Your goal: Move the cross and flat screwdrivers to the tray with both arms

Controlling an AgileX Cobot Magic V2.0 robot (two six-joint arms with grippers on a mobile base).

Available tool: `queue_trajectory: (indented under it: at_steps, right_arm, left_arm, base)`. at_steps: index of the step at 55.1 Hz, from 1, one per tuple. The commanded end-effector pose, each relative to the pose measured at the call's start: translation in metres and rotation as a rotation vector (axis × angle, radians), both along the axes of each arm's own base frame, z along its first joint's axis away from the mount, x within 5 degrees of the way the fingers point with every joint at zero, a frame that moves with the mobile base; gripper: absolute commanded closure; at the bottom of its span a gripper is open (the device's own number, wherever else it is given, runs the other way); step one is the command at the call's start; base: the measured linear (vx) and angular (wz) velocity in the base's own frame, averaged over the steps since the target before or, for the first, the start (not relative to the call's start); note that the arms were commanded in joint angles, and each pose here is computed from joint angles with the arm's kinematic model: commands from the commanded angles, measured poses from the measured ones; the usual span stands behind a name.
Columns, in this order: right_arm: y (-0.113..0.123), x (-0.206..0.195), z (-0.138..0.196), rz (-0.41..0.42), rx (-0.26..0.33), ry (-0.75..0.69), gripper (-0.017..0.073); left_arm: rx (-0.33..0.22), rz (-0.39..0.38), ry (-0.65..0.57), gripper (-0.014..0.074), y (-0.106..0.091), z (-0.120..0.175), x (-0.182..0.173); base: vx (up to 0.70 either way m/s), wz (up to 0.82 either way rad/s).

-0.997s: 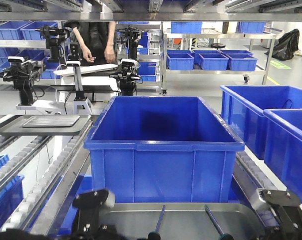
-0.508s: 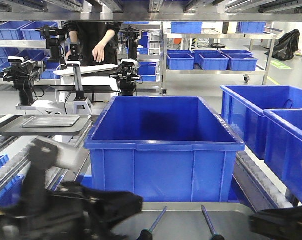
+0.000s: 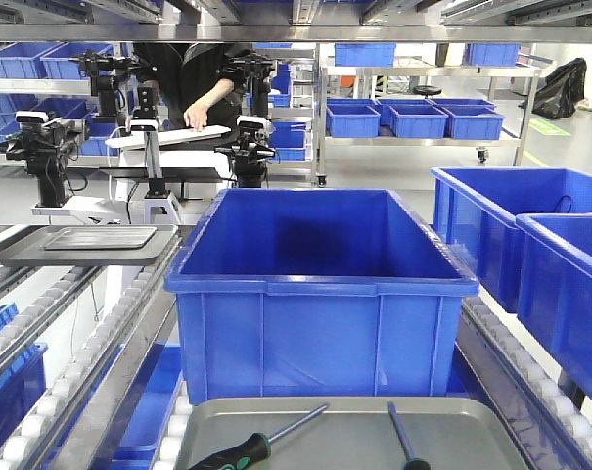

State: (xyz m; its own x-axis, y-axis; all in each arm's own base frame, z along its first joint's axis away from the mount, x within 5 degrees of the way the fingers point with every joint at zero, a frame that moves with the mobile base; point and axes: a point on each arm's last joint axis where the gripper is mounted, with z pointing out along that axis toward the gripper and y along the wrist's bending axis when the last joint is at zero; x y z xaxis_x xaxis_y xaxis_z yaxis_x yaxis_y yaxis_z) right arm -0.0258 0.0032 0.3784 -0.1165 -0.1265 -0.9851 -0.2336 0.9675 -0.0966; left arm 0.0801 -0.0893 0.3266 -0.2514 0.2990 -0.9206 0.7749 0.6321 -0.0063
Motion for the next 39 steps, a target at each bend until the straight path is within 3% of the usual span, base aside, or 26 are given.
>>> queue_trajectory:
  at_steps: [1,10,31,36,39]
  right_arm:
    - [-0.005,-0.005,0.013,-0.043,-0.010,-0.113,0.0567]
    - [-0.005,-0.008,0.012,-0.041,-0.009,-0.122,0.0567]
    - [-0.005,-0.008,0.012,-0.041,-0.009,-0.122,0.0567]
    - [-0.005,-0.008,0.012,-0.041,-0.009,-0.122,0.0567]
    - [-0.005,-0.008,0.012,-0.042,-0.010,-0.122,0.0567]
  left_arm:
    - [-0.102,0.030,-0.104,0.0591,0.008,0.018,-0.005]
    - [-0.129,0.027,-0.134,0.0591,0.015,0.023,-0.014]
    - [-0.124,0.028,-0.133,0.0591,0.015,0.020,-0.014]
    - [-0.069,0.095,-0.263,0.0591,0.025,0.016,-0.010]
    - [-0.106,0.198,-0.314,0.0591,0.036,0.008,-0.011]
  base:
    - [0.00,0.00]
    - [0.00,0.00]
    - [0.00,0.00]
    - [0.00,0.00]
    - [0.00,0.01]
